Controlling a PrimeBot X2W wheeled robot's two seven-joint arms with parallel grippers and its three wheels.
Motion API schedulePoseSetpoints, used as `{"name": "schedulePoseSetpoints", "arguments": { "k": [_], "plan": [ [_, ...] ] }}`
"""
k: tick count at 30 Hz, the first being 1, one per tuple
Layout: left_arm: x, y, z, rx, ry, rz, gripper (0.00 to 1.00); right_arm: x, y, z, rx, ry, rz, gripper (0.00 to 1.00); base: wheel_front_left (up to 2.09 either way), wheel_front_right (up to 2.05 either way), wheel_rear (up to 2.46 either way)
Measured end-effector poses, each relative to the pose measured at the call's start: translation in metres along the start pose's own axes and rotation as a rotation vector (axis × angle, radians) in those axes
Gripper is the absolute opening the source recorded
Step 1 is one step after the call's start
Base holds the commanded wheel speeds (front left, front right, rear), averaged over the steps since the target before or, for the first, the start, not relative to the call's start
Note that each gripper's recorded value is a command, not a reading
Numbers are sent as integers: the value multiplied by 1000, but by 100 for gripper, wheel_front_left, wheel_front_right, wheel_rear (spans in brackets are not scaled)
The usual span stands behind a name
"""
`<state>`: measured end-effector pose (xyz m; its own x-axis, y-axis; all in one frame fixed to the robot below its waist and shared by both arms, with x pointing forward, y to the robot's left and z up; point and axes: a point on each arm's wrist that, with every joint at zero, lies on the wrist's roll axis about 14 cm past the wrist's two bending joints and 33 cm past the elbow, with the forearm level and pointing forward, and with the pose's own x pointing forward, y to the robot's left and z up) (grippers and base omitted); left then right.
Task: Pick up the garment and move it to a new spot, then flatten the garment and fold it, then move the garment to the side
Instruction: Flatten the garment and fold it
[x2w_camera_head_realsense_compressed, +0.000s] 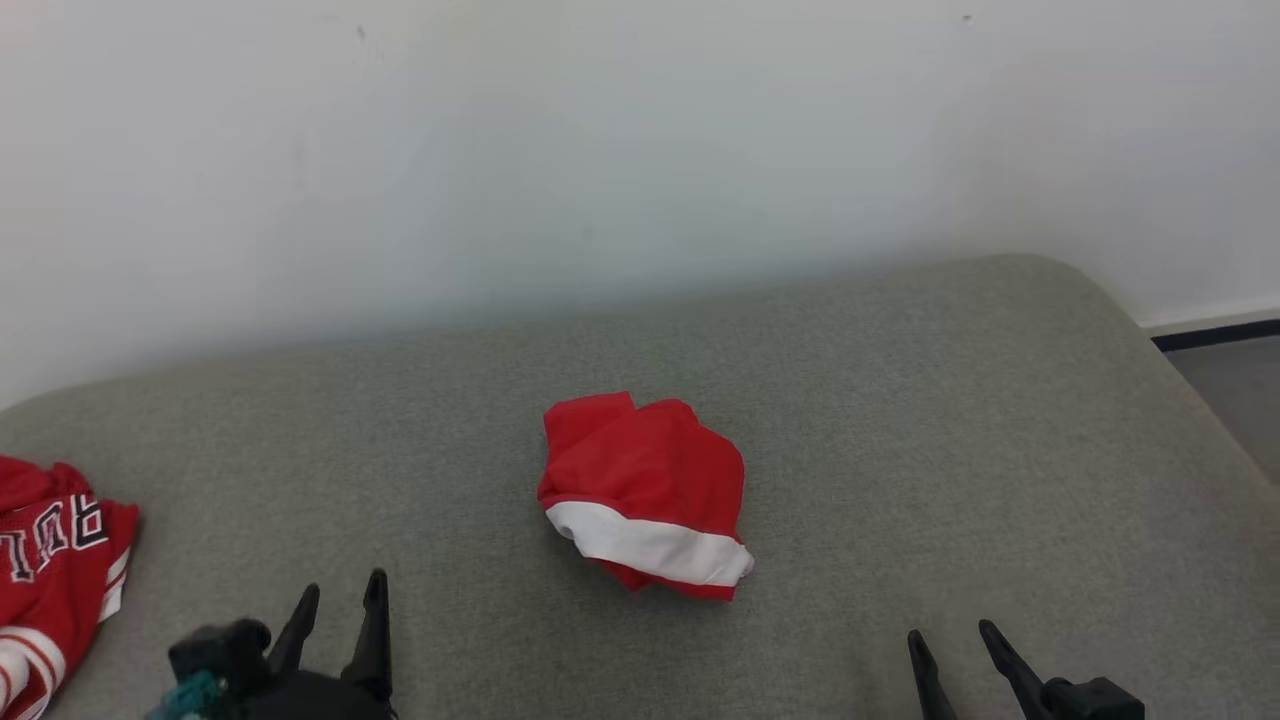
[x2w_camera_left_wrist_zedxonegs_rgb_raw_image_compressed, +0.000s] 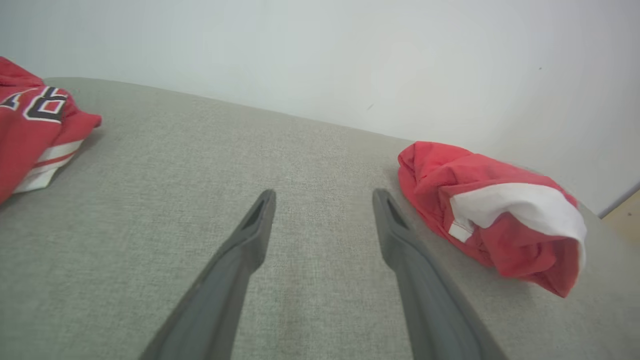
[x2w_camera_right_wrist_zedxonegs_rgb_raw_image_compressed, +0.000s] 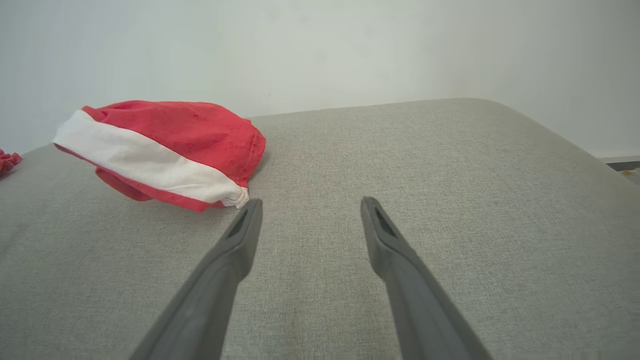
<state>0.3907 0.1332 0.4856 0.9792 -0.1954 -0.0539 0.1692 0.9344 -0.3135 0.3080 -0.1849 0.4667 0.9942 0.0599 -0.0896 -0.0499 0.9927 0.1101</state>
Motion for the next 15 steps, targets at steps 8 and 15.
{"name": "schedulePoseSetpoints", "arguments": {
  "k": [8,15],
  "plan": [
    [66,-32,-5,-71,247,-92,100,-10,-23,-2,5,12,-78,100,0,0,0],
    [100,-60,-23,-21,464,-164,100,-21,-41,-4,2,29,-146,100,0,0,0]
  ]
}}
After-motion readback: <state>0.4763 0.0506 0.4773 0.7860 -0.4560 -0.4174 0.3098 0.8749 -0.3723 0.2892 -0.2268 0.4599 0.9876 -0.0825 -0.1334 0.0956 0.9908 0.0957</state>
